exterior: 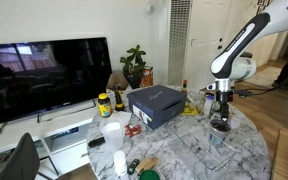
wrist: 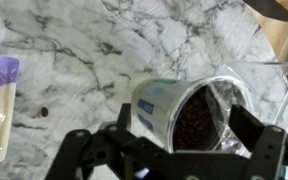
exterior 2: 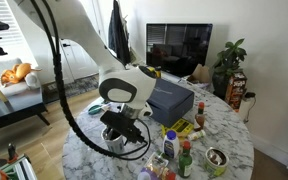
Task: Put the transparent cup with its content in the silver cup and then put them in the transparent storage box
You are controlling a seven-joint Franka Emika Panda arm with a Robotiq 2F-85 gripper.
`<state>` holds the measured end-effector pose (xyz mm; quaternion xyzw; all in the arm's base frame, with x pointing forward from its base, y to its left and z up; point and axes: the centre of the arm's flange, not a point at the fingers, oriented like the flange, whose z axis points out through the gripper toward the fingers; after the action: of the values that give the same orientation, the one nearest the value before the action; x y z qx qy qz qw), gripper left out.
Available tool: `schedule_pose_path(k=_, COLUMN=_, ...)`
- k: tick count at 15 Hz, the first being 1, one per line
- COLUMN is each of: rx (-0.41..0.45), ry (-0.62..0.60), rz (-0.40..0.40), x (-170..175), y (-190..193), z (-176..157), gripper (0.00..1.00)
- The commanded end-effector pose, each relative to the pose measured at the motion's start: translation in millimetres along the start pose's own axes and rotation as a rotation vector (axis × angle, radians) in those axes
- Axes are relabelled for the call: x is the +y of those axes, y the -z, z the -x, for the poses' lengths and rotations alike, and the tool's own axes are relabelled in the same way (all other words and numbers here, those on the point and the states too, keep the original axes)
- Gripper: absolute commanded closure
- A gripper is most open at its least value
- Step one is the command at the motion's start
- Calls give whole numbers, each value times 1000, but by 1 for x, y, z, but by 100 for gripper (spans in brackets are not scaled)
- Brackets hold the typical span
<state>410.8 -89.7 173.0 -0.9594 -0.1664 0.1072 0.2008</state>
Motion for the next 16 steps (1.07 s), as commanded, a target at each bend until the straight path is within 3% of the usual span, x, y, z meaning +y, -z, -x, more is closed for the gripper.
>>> schedule_pose_path(k=1, rx=-22, ry=10, rz=-23, x=7, y=-14, z=1, gripper=0)
schedule_pose_path(k=4, rx=-22, ry=5, rz=-31, x=9, y=-20, z=3, gripper=0)
schedule_pose_path(k=5, rx=-20, ry=4, rz=-33, x=10, y=-20, z=3, gripper=8)
schedule_pose_path(k=6, rx=-16, ry=4, rz=-36, x=10, y=-20, z=3, gripper=27)
schedule_pose_path(k=8, rx=-4, ry=5, rz=-44, x=7, y=-17, z=1, gripper=41)
schedule_pose_path(k=10, rx=6, ry=13, rz=-54, x=2, y=-13, z=0, gripper=10)
schedule_pose_path(k=12, rx=14, ry=16, rz=-49, x=2, y=-9, z=0, gripper=2)
schedule_pose_path(k=16, rx=39, ry=15, rz=-57, x=3, y=-2, z=-3, gripper=0)
